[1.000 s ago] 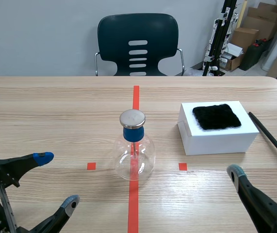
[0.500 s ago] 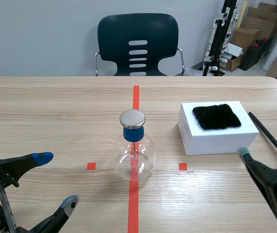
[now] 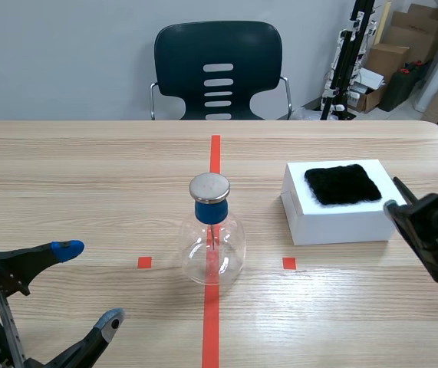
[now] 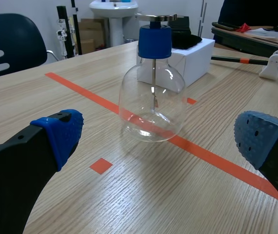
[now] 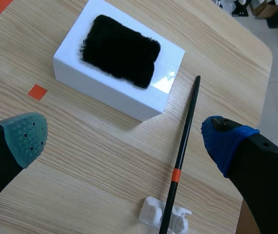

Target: Do the electroscope experiment. pick up the black charging rod

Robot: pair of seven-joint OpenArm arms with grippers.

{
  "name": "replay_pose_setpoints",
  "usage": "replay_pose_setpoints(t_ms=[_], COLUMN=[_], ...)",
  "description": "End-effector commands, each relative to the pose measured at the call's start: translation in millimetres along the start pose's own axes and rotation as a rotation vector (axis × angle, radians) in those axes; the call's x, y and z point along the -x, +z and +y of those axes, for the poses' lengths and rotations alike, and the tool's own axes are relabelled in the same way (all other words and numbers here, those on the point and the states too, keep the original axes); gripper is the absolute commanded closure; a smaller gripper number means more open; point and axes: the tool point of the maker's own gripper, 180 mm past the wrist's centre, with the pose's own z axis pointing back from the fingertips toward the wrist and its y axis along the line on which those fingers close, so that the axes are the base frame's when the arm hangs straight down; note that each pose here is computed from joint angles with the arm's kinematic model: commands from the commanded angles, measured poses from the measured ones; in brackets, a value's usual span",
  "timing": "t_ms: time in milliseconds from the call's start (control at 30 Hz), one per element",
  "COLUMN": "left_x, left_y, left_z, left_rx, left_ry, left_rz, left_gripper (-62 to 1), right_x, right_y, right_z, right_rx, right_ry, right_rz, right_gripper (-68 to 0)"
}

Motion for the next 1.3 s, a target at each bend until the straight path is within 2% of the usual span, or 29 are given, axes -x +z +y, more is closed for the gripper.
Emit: replay_pose_setpoints(t_ms=[0, 133, 333, 600, 800, 967, 1100, 1267], left_x=[-9, -9, -9, -9, -9, -9, -9, -9], left_y=[-4, -4, -4, -4, -4, -4, -4, -4], left_z=[3, 3, 3, 3, 3, 3, 3, 3], left_rx=[0.001, 0.001, 0.001, 0.001, 0.001, 0.001, 0.001, 0.001], left_ry=[-0.008, -0.008, -0.008, -0.008, -0.008, -0.008, -0.008, -0.008], left_rz=[-0.037, -0.037, -0.037, -0.037, -0.037, -0.037, -0.037, -0.037], left_gripper=[-62.3, -62.3, -62.3, -62.3, -62.3, -62.3, -62.3, -62.3], right_x=[2.1, 11.4, 35.6, 62.6, 80.6, 97.5, 110.1, 121.8], right_y=[-7, -24, -45, -67, -70, -63, -61, -67], right_z=[-2, -1, -3, -23, -52, -77, -86, -91], right_rx=[-0.007, -0.038, -0.086, -0.073, -0.013, 0.057, 0.071, 0.07], right_ry=[0.001, -0.027, -0.108, -0.198, -0.272, -0.304, -0.301, -0.345], right_rz=[0.023, 0.091, 0.222, 0.316, 0.352, 0.389, 0.428, 0.451], right_gripper=[-67.9, -67.9, -67.9, -67.9, -67.9, -67.9, -67.9, -67.9])
